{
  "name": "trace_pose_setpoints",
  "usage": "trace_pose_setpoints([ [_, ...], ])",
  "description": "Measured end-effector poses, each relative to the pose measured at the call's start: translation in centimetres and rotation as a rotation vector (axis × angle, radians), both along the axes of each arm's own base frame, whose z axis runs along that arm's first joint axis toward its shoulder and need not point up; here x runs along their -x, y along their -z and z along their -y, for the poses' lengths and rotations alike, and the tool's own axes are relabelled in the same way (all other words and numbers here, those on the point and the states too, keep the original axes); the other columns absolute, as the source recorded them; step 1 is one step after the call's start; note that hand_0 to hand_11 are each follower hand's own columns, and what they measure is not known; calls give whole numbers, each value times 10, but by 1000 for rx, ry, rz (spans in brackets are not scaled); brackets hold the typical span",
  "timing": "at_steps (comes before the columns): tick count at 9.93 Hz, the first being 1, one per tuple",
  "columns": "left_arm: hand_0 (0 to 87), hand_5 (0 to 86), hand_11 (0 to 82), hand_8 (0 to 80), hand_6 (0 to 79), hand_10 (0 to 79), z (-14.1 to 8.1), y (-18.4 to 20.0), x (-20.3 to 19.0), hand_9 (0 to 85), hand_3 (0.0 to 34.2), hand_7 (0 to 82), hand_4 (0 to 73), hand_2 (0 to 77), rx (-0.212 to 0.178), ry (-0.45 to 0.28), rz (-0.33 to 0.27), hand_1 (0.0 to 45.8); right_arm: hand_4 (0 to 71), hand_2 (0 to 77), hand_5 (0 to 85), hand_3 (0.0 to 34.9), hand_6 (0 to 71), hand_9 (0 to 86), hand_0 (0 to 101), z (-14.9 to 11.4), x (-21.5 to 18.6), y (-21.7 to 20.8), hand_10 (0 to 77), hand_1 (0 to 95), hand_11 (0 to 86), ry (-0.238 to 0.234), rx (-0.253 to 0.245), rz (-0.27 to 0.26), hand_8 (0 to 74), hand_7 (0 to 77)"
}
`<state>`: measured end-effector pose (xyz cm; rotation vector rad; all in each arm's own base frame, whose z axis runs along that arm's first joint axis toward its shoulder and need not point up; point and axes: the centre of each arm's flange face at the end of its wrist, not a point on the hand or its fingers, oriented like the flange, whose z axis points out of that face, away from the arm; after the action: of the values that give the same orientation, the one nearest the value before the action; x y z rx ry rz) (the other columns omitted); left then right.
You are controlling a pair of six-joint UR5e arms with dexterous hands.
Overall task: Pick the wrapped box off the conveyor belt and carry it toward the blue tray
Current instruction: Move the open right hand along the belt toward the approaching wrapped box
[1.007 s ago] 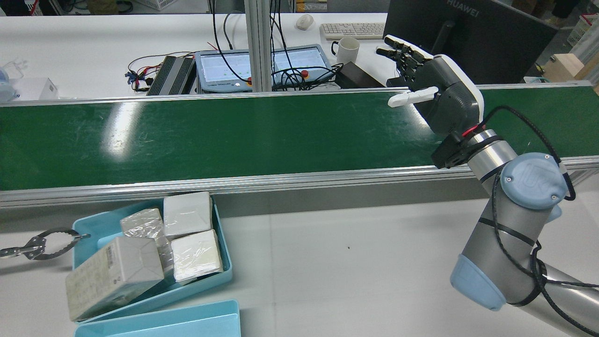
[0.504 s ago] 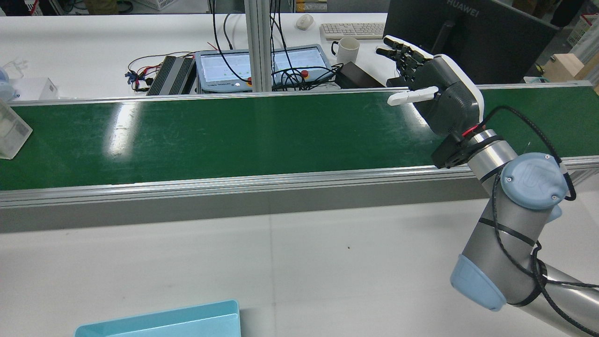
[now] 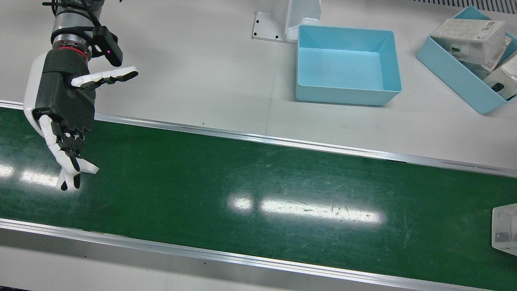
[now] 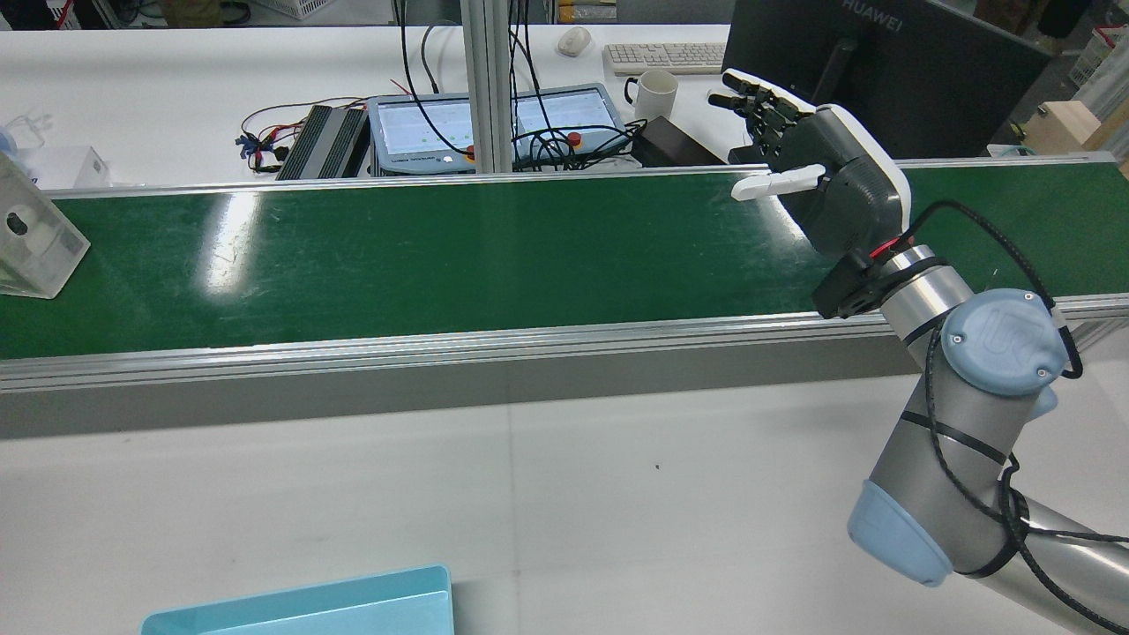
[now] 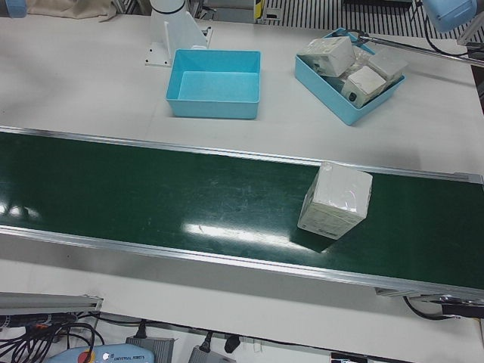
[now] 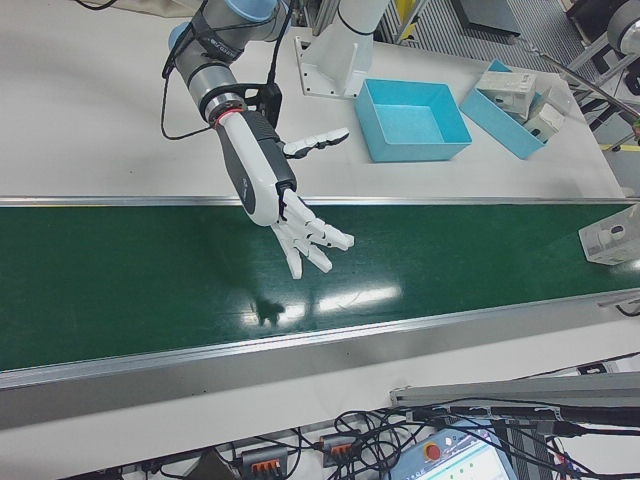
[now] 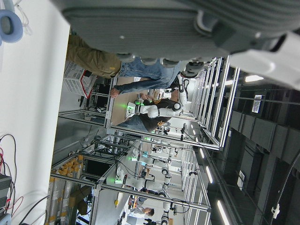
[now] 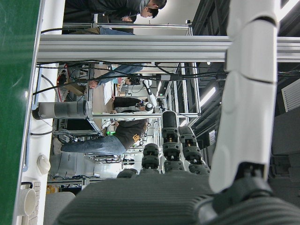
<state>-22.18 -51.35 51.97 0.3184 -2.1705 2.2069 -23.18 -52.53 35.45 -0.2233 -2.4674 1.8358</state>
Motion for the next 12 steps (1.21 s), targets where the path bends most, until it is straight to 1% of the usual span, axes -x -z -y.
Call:
trace_pose_setpoints([
  [5,0,11,5,5,5,5,0,0,0,0,0,5,5,11,0,0,0,0,147,55,109,0,104,109,471,-1,4,-1,0,109,16,6,2,0,82,229],
  [6,0,11,5,5,5,0,0,0,0,0,0,5,5,11,0,0,0,0,147,38,109,0,104,109,470,-1,4,-2,0,98,16,7,3,1,82,229],
  [8,0,11,0,5,5,5,0,0,0,0,0,5,0,5,0,0,0,0,147,38,109,0,104,104,469,-1,5,-3,0,98,16,8,4,0,82,229],
  [11,0,11,5,5,5,5,0,0,0,0,0,5,5,11,0,0,0,0,147,38,109,0,104,109,469,5,17,-10,0,109,16,17,17,-10,82,235],
  [12,0,11,5,5,5,5,0,0,0,0,0,5,5,11,0,0,0,0,147,49,109,0,104,104,470,8,22,-11,0,109,16,20,20,-13,65,235],
])
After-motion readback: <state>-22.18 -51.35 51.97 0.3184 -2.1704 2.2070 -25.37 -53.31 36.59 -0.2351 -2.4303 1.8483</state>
